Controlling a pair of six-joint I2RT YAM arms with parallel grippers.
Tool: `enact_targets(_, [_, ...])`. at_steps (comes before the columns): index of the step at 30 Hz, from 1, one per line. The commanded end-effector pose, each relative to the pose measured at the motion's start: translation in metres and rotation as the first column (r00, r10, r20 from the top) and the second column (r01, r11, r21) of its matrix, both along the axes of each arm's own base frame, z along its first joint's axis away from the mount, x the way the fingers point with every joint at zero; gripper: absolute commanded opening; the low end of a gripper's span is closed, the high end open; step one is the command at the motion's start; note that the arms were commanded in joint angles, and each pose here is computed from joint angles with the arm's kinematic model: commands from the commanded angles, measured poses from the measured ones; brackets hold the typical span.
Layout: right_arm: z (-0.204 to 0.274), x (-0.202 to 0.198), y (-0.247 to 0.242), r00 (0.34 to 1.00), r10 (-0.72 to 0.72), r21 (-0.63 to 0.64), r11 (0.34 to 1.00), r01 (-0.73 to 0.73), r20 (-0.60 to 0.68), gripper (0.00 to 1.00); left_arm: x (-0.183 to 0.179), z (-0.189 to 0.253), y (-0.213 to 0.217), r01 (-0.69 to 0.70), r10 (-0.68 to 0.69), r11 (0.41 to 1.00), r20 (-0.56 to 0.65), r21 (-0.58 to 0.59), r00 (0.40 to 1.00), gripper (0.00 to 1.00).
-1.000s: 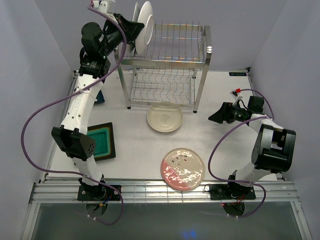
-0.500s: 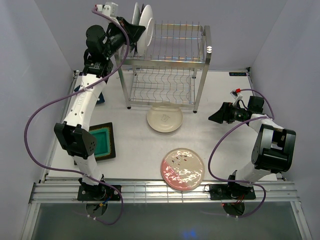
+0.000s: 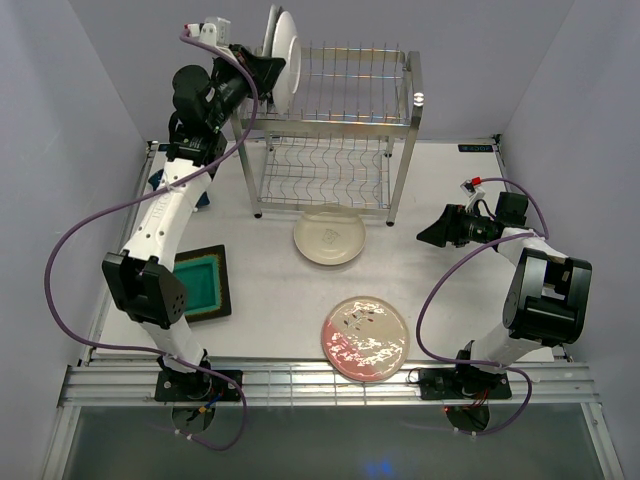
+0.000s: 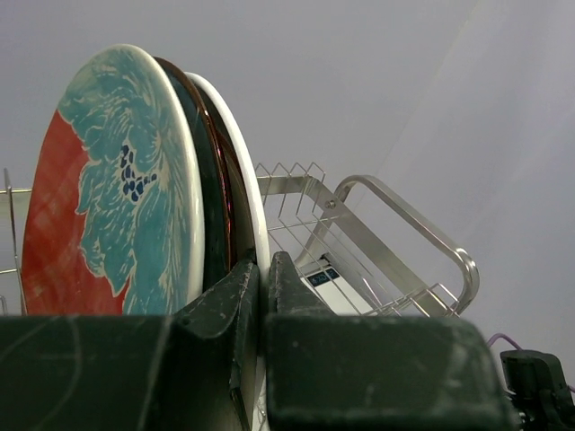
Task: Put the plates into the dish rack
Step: Insert the plate into the dish rack.
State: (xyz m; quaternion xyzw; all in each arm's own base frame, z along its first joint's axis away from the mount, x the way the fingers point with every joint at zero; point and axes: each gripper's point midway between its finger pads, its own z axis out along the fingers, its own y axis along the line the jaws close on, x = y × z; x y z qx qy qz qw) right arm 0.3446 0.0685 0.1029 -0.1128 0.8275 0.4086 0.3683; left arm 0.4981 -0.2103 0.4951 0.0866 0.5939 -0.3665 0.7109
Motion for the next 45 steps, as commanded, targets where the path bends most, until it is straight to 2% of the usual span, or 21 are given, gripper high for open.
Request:
enact_targets(1, [0.012,0.010,-0.001,0.999,0.012,-0.005,1.000,-0.012,0.047,0.93,0.001,0.009,0.030,-0.128,0.127,0.991,-0.016,-0.037,0.992,0.00])
enact_targets(6, [0.013,0.011,-0.001,0.999,0.012,-0.006,1.000,-0.012,0.050,0.93,0.008,0.000,0.023,-0.100,0.099,0.995,-0.049,-0.008,0.994,0.00])
enact_targets(7, [0.012,0.010,-0.001,0.999,0.012,-0.005,1.000,-0.012,0.047,0.93,0.010,-0.003,0.022,-0.097,0.097,0.995,-0.054,-0.004,0.994,0.02])
enact_targets(12, [0.012,0.010,-0.001,0.999,0.012,-0.004,1.000,-0.011,0.045,0.93,0.012,-0.002,0.017,-0.068,0.068,0.998,-0.055,0.007,0.996,0.24])
enact_targets(17, [0.012,0.010,-0.001,0.999,0.013,-0.004,1.000,-0.013,0.047,0.93,0.013,-0.002,0.012,-0.043,0.044,0.999,-0.058,0.015,0.997,0.54])
enact_targets(27, [0.012,0.010,-0.001,0.999,0.013,-0.004,1.000,-0.013,0.047,0.93,0.009,0.005,0.012,-0.038,0.038,0.999,-0.062,0.013,0.997,0.56])
enact_targets(35, [0.011,0.011,-0.002,0.999,0.009,-0.005,1.000,-0.009,0.044,0.93,-0.029,0.051,0.014,0.006,-0.006,1.000,0.022,0.000,1.000,0.62])
enact_targets(41, [0.011,0.011,-0.002,0.999,0.009,-0.008,1.000,-0.008,0.045,0.93,-0.064,0.060,0.023,0.002,-0.001,1.000,0.046,-0.002,0.999,0.70])
enact_targets(45, [0.011,0.010,-0.001,0.999,0.009,-0.005,1.000,-0.009,0.042,0.93,-0.086,0.063,0.030,-0.010,0.010,1.000,0.053,0.002,0.999,0.71])
